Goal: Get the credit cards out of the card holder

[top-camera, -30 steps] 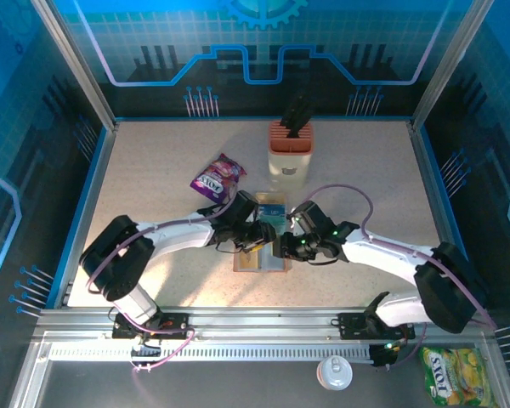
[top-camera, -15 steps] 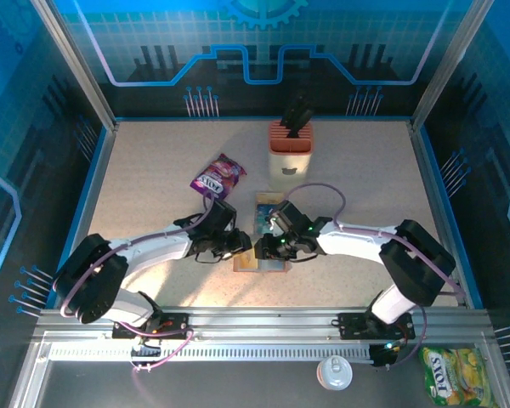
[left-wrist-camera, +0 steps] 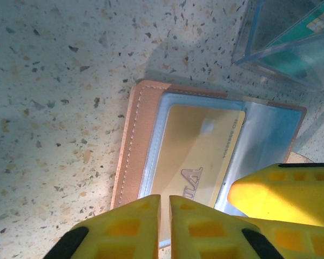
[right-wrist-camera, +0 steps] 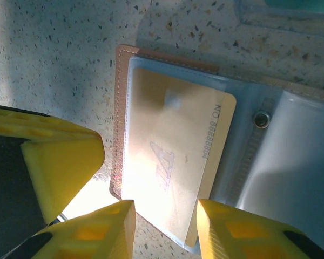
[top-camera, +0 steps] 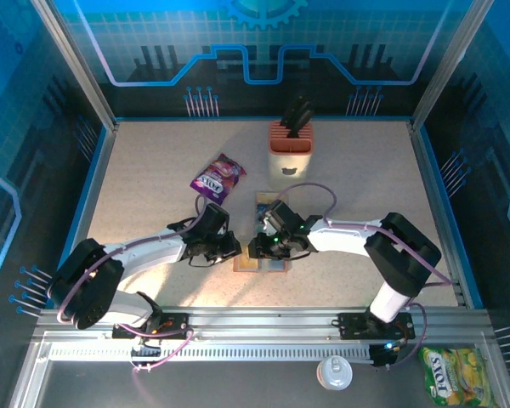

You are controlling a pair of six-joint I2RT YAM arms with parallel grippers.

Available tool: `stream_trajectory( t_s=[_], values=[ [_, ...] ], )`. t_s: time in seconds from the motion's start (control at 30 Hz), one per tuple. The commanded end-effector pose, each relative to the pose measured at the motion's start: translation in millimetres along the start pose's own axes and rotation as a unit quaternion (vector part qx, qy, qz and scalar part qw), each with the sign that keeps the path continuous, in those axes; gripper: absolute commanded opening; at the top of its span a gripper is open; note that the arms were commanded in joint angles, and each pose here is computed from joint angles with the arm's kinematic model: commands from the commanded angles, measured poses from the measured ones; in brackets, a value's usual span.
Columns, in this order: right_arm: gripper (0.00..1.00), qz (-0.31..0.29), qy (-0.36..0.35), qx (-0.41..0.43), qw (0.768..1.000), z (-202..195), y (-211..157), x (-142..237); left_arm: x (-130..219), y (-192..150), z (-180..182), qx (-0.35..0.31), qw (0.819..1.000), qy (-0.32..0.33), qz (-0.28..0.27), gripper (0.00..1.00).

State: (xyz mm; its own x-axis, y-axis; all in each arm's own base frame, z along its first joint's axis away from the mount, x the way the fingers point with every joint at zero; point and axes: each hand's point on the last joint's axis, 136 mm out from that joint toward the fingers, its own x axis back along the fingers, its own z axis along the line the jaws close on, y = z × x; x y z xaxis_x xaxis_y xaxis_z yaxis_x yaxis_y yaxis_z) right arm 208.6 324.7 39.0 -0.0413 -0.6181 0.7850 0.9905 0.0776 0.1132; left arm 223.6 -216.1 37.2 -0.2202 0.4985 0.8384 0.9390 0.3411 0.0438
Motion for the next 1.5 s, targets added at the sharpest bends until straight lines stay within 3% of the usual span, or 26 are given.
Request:
stream_trajectory(
  t_s=[0.0, 0.37, 1.03, 1.47],
  values=[
    [0.36, 0.006, 0.011, 0.002, 1.000, 9.7, -0.4, -3.7, -4.9, -3.3, 8.0, -0.008, 1.000, 0.009, 0.010, 0.10],
    [0.36, 0.002, 0.016, 0.011, 1.000, 21.1, 11.2, -5.1, -11.7, -2.9, 13.8, -0.008, 1.000, 0.017, 0.019, 0.03],
    [0.36, 0.007, -0.017, 0.004, 1.000, 6.2, 10.5, -8.7, -19.8, -9.7, 31.4, 0.004, 0.999, 0.031, 0.032, 0.01],
    [0.36, 0.008, -0.033, -0.001, 0.999, -1.9, 7.8, -8.1, -8.4, -4.9, 19.3, -0.005, 0.999, 0.021, 0.024, 0.00]
  ],
)
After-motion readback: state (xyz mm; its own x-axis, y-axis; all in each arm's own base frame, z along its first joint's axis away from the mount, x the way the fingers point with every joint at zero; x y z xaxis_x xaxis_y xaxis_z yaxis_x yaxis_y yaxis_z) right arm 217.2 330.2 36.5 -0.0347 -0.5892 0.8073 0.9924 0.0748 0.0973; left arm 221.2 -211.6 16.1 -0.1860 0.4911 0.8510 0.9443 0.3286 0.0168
